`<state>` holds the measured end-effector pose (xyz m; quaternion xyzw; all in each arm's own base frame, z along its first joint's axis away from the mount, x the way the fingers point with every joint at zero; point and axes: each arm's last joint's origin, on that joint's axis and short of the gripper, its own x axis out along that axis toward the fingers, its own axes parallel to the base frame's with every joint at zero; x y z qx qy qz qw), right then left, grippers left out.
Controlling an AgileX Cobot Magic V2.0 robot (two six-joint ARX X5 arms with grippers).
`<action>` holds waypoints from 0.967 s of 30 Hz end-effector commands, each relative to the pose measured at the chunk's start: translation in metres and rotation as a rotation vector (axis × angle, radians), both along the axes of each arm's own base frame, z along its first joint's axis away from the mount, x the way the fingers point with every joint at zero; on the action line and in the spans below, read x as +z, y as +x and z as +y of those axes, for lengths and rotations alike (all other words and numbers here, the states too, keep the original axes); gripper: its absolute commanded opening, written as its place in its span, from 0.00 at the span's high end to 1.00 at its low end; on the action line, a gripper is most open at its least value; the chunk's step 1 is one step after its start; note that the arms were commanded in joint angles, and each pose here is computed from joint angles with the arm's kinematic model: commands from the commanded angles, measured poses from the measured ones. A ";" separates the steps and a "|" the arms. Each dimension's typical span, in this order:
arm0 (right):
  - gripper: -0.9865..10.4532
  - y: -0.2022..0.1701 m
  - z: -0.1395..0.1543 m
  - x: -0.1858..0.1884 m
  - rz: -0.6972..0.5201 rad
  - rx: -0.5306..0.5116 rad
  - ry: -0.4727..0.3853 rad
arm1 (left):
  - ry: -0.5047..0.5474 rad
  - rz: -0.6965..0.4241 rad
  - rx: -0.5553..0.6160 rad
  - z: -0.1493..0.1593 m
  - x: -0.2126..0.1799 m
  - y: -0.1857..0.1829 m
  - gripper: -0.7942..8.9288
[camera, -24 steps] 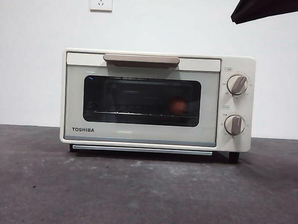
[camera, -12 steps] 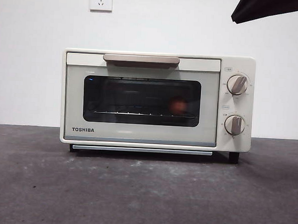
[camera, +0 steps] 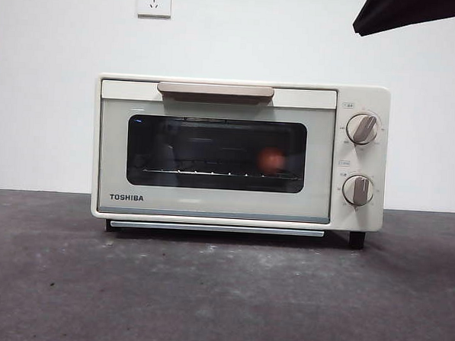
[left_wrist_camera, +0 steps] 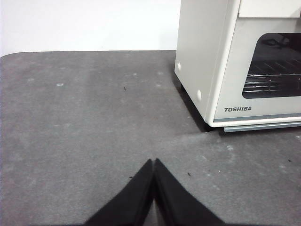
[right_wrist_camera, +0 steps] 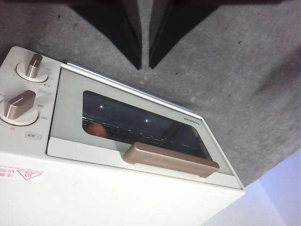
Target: Eggoven
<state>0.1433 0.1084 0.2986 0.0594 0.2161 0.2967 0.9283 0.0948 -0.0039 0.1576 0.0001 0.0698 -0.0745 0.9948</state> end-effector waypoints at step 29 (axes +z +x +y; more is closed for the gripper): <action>0.91 -0.049 -0.105 -0.067 -0.423 -0.568 -0.054 | -0.004 0.017 0.005 0.000 -0.008 0.001 0.91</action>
